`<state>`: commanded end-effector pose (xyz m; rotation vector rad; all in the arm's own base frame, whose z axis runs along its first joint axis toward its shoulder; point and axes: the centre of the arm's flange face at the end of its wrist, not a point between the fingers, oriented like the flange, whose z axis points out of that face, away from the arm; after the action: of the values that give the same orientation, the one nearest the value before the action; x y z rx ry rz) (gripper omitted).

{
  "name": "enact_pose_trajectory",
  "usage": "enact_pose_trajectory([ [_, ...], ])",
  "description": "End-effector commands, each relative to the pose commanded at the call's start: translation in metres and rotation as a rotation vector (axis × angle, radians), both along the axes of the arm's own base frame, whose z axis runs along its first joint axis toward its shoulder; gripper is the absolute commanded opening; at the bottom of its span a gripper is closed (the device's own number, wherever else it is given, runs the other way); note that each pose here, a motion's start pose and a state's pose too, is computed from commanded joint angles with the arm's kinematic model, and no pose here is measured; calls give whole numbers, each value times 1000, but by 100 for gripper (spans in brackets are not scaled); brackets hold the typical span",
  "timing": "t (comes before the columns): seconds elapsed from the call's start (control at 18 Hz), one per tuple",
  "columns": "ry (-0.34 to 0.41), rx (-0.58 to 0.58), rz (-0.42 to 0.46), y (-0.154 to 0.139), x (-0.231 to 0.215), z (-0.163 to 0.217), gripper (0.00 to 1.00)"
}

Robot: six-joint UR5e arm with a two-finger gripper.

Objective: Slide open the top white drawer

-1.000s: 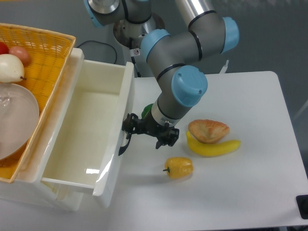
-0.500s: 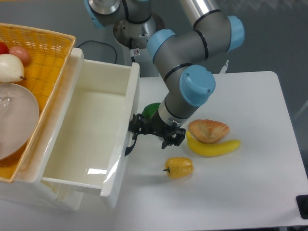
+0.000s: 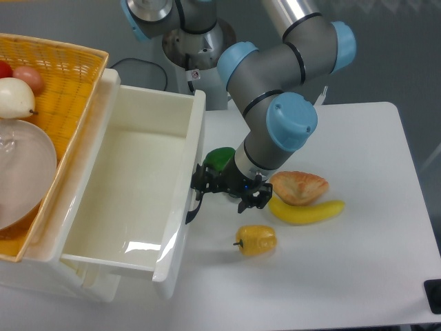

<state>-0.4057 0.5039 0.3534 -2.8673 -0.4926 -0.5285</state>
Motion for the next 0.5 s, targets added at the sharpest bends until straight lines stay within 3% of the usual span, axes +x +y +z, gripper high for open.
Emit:
enact_pose_trajectory([
  [0.5,-26,32,13,0,0,4,100],
])
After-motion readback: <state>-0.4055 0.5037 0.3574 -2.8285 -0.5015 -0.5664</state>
